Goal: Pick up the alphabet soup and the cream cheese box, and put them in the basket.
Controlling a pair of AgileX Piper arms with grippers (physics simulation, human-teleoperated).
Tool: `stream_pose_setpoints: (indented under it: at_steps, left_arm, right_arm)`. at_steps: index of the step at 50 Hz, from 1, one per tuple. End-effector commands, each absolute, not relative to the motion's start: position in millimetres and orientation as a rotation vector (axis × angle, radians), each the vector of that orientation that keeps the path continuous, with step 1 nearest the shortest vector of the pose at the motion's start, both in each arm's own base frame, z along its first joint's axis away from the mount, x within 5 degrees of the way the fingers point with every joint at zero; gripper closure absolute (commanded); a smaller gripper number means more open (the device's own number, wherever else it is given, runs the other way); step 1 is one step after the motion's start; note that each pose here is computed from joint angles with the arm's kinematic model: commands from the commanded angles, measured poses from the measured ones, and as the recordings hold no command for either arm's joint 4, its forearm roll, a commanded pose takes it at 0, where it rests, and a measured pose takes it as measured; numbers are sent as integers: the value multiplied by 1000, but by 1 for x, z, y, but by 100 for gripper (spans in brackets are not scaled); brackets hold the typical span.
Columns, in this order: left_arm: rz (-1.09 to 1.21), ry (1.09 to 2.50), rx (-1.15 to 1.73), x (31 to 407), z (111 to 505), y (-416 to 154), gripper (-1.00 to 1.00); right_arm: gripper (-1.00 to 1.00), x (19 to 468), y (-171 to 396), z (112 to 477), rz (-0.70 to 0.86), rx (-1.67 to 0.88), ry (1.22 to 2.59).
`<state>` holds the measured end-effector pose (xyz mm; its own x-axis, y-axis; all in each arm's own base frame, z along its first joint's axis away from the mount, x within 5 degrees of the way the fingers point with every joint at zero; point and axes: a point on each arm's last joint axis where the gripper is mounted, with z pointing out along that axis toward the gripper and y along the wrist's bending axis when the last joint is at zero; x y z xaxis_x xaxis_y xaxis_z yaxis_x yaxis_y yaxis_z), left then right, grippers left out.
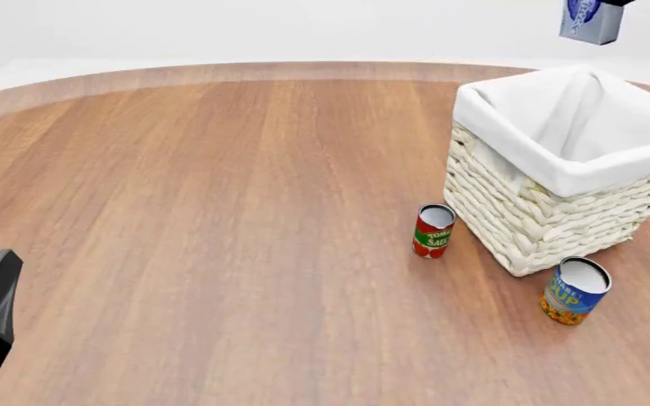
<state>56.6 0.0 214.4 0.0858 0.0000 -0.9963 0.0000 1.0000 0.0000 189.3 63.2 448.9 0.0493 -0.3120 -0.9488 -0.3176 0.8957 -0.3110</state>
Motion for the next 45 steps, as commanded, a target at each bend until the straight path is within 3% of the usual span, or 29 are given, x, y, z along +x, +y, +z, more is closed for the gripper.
stream_pose_setpoints:
  at_steps: [1, 10, 45]
  left_arm:
    - [0, 1485, 0, 57, 214, 0, -100]
    - [0, 1485, 0, 57, 214, 0, -100]
    - [0, 1485, 0, 57, 214, 0, -100]
  right_arm:
    - [100, 194, 60, 448, -1, -486, 1567]
    - [100, 187, 56, 457, 0, -474, 1586]
    - [100, 216, 54, 429, 24, -387, 1672]
